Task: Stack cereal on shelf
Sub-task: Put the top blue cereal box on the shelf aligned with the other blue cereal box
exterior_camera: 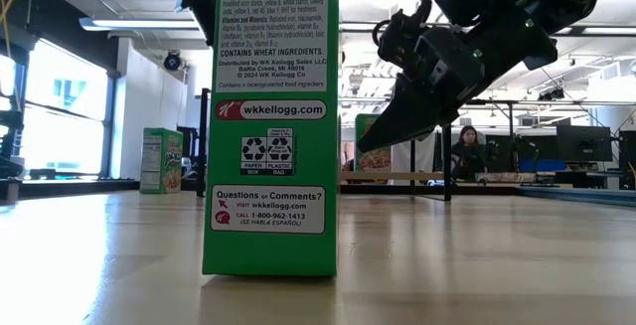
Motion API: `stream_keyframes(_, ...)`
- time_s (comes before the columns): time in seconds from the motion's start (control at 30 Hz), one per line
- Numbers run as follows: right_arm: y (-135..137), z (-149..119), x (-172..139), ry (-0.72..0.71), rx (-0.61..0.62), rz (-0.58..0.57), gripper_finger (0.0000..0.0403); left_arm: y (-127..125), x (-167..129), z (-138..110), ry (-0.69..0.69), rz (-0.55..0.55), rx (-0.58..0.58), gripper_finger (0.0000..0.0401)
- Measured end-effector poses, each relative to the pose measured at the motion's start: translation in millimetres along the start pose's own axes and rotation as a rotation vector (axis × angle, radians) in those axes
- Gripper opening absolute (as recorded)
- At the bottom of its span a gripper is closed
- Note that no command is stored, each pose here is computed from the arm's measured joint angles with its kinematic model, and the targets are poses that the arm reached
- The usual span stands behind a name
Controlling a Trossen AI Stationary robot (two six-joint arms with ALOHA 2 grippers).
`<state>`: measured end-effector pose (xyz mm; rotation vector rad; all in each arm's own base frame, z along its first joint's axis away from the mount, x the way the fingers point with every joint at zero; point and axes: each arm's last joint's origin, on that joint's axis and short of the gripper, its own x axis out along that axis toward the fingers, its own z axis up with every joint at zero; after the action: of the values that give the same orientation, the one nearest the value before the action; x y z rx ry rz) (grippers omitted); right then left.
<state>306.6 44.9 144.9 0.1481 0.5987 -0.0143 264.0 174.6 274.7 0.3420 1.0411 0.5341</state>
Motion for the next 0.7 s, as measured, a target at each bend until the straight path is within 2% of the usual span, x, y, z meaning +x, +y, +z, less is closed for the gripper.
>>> stream_keyframes(0.13, 0, 0, 0, 0.001, 0.002, 0.002, 0.0004, 2, 0, -1, 0.026, 0.05, -0.03, 0.0031)
stream_keyframes(0.43, -1, 0, 0, 0.001, -0.002, 0.0, 0.0004, 13, -13, 11, 0.002, 0.066, -0.091, 0.0031)
stream_keyframes(0.7, -1, 0, 0, 0.001, -0.005, 0.001, 0.0004, 16, 0, -1, 0.105, 0.042, -0.103, 0.003)
